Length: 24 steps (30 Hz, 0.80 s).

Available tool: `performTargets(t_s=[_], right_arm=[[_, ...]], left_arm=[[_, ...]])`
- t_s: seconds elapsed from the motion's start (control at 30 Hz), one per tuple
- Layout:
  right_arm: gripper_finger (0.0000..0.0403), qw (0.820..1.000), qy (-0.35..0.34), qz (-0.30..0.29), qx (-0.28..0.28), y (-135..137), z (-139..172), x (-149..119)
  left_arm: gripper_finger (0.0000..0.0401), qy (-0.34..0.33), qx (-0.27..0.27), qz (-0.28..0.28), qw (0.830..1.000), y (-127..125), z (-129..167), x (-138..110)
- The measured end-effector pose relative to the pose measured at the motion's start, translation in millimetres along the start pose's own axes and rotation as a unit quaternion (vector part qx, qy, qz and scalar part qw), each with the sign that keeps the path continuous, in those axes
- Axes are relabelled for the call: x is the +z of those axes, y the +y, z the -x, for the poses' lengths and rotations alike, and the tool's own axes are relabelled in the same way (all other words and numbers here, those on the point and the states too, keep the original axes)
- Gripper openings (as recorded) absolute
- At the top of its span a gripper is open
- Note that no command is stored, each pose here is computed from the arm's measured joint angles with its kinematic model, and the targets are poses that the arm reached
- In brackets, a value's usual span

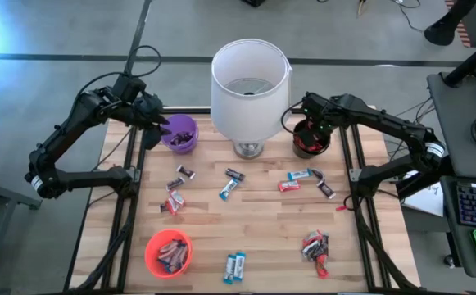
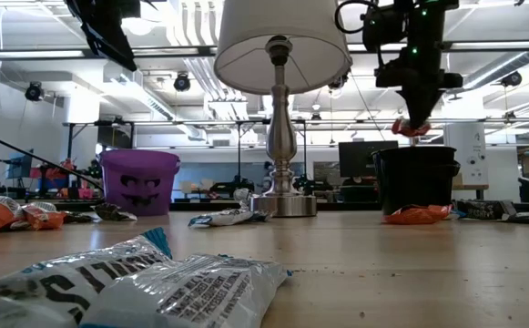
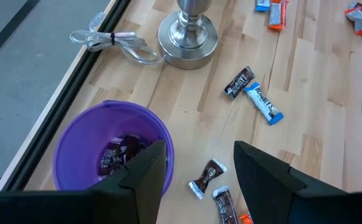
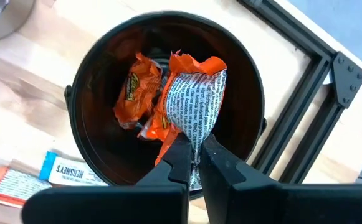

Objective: Organize candy in baskets
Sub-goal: Put the orange chocolate bar into the black bucket

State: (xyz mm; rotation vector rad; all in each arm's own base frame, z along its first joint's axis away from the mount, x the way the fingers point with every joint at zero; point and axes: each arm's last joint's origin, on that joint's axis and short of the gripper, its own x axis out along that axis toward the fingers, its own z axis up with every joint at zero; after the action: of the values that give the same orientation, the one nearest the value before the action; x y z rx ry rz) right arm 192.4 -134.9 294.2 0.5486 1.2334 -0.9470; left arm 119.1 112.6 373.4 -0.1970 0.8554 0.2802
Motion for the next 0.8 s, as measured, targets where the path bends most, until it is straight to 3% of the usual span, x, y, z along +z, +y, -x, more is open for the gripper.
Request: performTargets(t_s=[0.8], right_arm=[[0.0013,0.999,0.018,0.030,-0.008,-1.4,-0.2,-3.3]], left_arm=[[0.0171,0.000,0.000,0.003,1.000,0.0,-0.1,0.0]])
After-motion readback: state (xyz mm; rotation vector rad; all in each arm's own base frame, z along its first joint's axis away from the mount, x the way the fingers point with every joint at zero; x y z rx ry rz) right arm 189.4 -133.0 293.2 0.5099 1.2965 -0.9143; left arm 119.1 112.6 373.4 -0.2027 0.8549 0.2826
